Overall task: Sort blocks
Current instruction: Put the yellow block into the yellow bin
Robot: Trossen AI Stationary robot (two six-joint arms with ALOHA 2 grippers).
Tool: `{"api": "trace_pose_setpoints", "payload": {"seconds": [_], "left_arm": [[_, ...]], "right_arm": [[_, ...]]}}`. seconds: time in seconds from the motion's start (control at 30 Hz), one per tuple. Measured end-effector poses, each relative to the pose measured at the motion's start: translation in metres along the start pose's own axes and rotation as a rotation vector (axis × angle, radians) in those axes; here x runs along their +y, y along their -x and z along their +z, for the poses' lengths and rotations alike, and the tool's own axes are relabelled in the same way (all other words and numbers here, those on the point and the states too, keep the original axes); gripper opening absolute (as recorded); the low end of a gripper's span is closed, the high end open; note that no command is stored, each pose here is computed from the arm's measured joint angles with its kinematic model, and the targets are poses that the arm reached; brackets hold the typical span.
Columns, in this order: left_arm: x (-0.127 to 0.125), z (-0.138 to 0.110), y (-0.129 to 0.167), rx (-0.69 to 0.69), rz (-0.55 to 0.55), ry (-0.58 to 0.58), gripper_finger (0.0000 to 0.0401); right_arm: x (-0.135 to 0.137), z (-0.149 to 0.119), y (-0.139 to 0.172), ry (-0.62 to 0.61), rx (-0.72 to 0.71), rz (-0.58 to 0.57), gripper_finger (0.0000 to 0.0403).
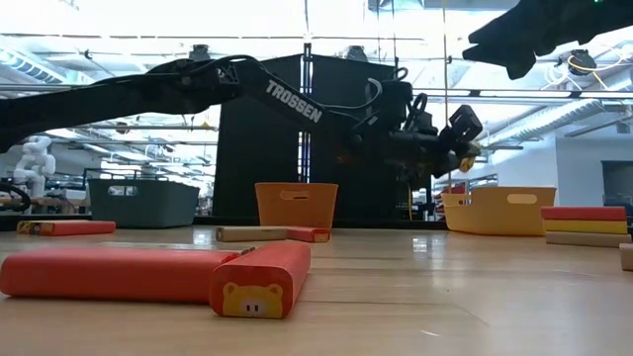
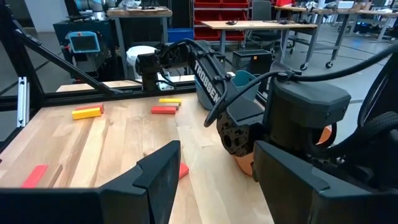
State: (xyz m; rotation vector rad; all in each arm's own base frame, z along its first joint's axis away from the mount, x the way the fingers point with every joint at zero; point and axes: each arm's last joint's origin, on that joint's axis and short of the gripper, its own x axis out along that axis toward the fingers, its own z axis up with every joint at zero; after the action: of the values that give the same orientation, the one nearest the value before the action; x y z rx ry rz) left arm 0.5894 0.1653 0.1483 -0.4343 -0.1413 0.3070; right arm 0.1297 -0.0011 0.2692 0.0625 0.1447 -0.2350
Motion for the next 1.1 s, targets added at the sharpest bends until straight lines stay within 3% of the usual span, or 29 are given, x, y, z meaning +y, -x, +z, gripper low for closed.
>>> {"api": "trace_pose_setpoints", "payload": {"seconds": [0.2, 0.53, 0.73, 0.87, 1.1], "left_arm": [[-0.007, -0.003, 0.0, 0.012, -0.03, -0.068, 0.0112], [-0.007, -0.005, 0.001, 0.045, -0.078, -0.085, 0.0238], [-0.005, -0.003, 0.0, 0.08, -0.081, -0.089, 0.0257], [-0.01, 0.014, 0.002, 0.175, -0.078, -0.173, 0.0258], [-0.035, 0.036, 0.019, 0.46, -0.038, -0.377, 0.0258]], "right_arm": [[0.0, 0.0, 0.0, 0.0, 0.0, 0.0, 0.0199], [0.0, 0.001, 0.0, 0.0, -0.015, 0.002, 0.0199], [0.0, 0.002, 0.0, -0.001, -0.018, 0.001, 0.0199], [0.0, 0.002, 0.0, -0.001, -0.018, 0.002, 0.0199], [0.001, 0.002, 0.0, -0.006, -0.019, 0.016, 0.0199]]}}
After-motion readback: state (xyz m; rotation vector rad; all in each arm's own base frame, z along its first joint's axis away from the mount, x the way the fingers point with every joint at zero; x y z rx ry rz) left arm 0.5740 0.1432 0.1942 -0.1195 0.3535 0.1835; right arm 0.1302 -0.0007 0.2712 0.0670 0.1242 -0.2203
